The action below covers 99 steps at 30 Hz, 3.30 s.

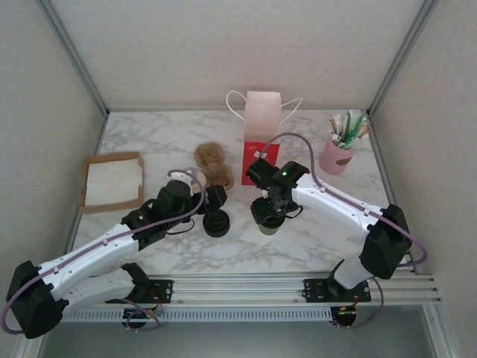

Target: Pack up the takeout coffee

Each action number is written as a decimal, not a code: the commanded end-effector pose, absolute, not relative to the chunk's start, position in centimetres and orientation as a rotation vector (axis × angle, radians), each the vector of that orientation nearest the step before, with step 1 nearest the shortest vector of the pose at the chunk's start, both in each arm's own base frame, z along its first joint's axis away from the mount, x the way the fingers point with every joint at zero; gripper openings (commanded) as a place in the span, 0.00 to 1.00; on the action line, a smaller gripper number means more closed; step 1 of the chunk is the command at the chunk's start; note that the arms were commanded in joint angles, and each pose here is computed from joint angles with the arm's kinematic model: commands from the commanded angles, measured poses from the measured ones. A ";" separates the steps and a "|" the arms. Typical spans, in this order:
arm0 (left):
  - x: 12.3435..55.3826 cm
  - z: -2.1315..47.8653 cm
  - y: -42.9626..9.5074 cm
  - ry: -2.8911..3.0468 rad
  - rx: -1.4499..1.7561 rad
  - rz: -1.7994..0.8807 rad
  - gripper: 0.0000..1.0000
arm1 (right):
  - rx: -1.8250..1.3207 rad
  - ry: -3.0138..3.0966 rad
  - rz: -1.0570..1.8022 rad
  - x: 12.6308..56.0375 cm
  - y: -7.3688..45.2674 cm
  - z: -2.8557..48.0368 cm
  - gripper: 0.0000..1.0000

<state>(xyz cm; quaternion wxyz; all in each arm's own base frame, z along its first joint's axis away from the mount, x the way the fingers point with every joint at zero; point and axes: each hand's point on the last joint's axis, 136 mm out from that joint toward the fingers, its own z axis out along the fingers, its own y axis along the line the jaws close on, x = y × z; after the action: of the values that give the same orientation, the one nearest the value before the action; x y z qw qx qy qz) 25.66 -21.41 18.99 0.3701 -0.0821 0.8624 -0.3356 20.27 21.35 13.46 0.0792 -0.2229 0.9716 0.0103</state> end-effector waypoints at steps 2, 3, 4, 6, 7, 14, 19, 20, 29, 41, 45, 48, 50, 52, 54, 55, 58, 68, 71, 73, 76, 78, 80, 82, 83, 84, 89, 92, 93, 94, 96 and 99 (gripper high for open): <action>25.7 19.4 -21.4 2.193 -0.194 -0.856 0.99 | -0.664 2.927 0.021 20.0 21.1 12.9 0.78; 25.7 19.5 -21.4 2.191 -0.194 -0.858 1.00 | -0.655 2.928 0.040 20.0 21.1 13.1 0.78; 25.7 19.5 -21.4 2.190 -0.194 -0.858 1.00 | -0.652 2.928 0.054 20.1 21.2 13.2 0.77; 25.7 19.5 -21.4 2.190 -0.193 -0.857 1.00 | -0.648 2.930 0.071 20.1 21.2 13.3 0.78; 25.7 19.5 -21.5 2.191 -0.192 -0.858 1.00 | -0.649 2.935 0.074 20.1 21.2 13.2 0.78; 25.7 19.5 -21.6 2.196 -0.187 -0.863 1.00 | -0.669 2.985 0.061 20.0 21.2 11.6 0.77; 25.6 19.5 -21.5 2.196 -0.187 -0.861 1.00 | -0.677 3.007 0.034 19.8 21.0 10.8 0.77; 25.6 19.4 -21.5 2.197 -0.186 -0.860 1.00 | -0.676 3.014 0.025 19.7 20.9 10.6 0.77; 25.7 19.5 -21.8 2.196 -0.175 -0.867 1.00 | -0.678 2.977 0.054 19.6 21.0 12.5 0.79; 25.1 19.6 -23.8 2.215 -0.122 -0.947 0.95 | -0.663 2.906 0.175 19.3 21.6 15.4 0.92; 24.6 19.9 -25.4 2.233 -0.090 -0.978 0.82 | -0.623 2.859 0.210 19.3 21.1 17.0 0.93; 24.1 20.0 -27.0 2.248 -0.054 -1.004 0.65 | -0.564 2.802 0.269 19.5 20.6 18.3 0.89; 23.7 20.1 -28.3 2.258 -0.030 -1.031 0.54 | -0.507 2.766 0.319 19.7 20.1 19.0 0.82; 23.5 20.0 -29.5 2.270 -0.010 -1.058 0.46 | -0.444 2.742 0.379 20.0 19.6 19.3 0.73; 23.4 19.7 -30.7 2.282 0.010 -1.092 0.39 | -0.371 2.713 0.455 20.5 18.9 19.6 0.60; 23.3 19.6 -31.2 2.287 0.021 -1.109 0.37 | -0.350 2.699 0.491 20.6 18.7 19.7 0.54; 23.1 18.9 -32.7 2.306 0.051 -1.176 0.36 | -0.270 2.683 0.608 20.9 18.1 19.3 0.39; 23.5 16.4 -34.5 2.365 0.067 -1.360 0.24 | -0.091 2.672 0.989 21.5 17.5 16.6 0.01; 23.4 16.2 -34.9 2.381 0.085 -1.375 0.24 | -0.039 2.675 1.025 21.8 16.9 15.8 0.00; 23.5 15.7 -34.7 2.398 0.078 -1.361 0.23 | -0.021 2.676 1.033 22.1 16.7 15.4 0.00; 23.9 15.0 -34.3 2.420 0.059 -1.340 0.21 | -0.002 2.693 1.042 22.3 16.6 14.6 0.00; 24.0 14.6 -34.2 2.431 0.054 -1.329 0.21 | -0.002 2.703 1.051 22.4 16.7 14.2 0.00; 24.0 14.3 -34.2 2.442 0.058 -1.319 0.21 | -0.002 2.704 1.061 22.5 16.8 14.0 0.00; 24.1 14.0 -34.2 2.450 0.058 -1.315 0.21 | -0.006 2.707 1.068 22.6 16.9 13.9 0.00; 24.1 13.9 -34.2 2.451 0.061 -1.316 0.22 | -0.006 2.711 1.067 22.6 16.9 13.8 0.00; 24.1 13.7 -34.3 2.458 0.060 -1.313 0.22 | -0.004 2.716 1.066 22.7 16.9 13.7 0.00; 24.1 13.3 -34.3 2.466 0.062 -1.311 0.23 | -0.004 2.731 1.073 22.8 17.1 13.2 0.00; 24.1 13.1 -34.3 2.471 0.066 -1.306 0.24 | -0.002 2.739 1.079 22.9 17.2 13.0 0.00; 24.1 13.0 -34.4 2.474 0.067 -1.304 0.24 | -0.001 2.745 1.082 22.8 17.2 12.8 0.00; 24.1 12.8 -34.3 2.478 0.065 -1.301 0.25 | -0.001 2.749 1.084 22.9 17.2 12.7 0.00; 24.1 12.6 -34.3 2.482 0.066 -1.300 0.25 | 0.003 2.752 1.092 22.9 17.3 12.5 0.00; 24.2 12.4 -34.3 2.484 0.063 -1.301 0.25 | 0.002 2.759 1.098 22.8 17.4 12.4 0.00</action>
<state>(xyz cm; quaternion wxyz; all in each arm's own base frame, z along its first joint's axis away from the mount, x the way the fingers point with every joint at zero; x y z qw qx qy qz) 23.89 -34.19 12.45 0.1653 0.0149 0.8755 -0.4539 23.18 17.31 12.94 0.0971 0.0054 0.9263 0.3640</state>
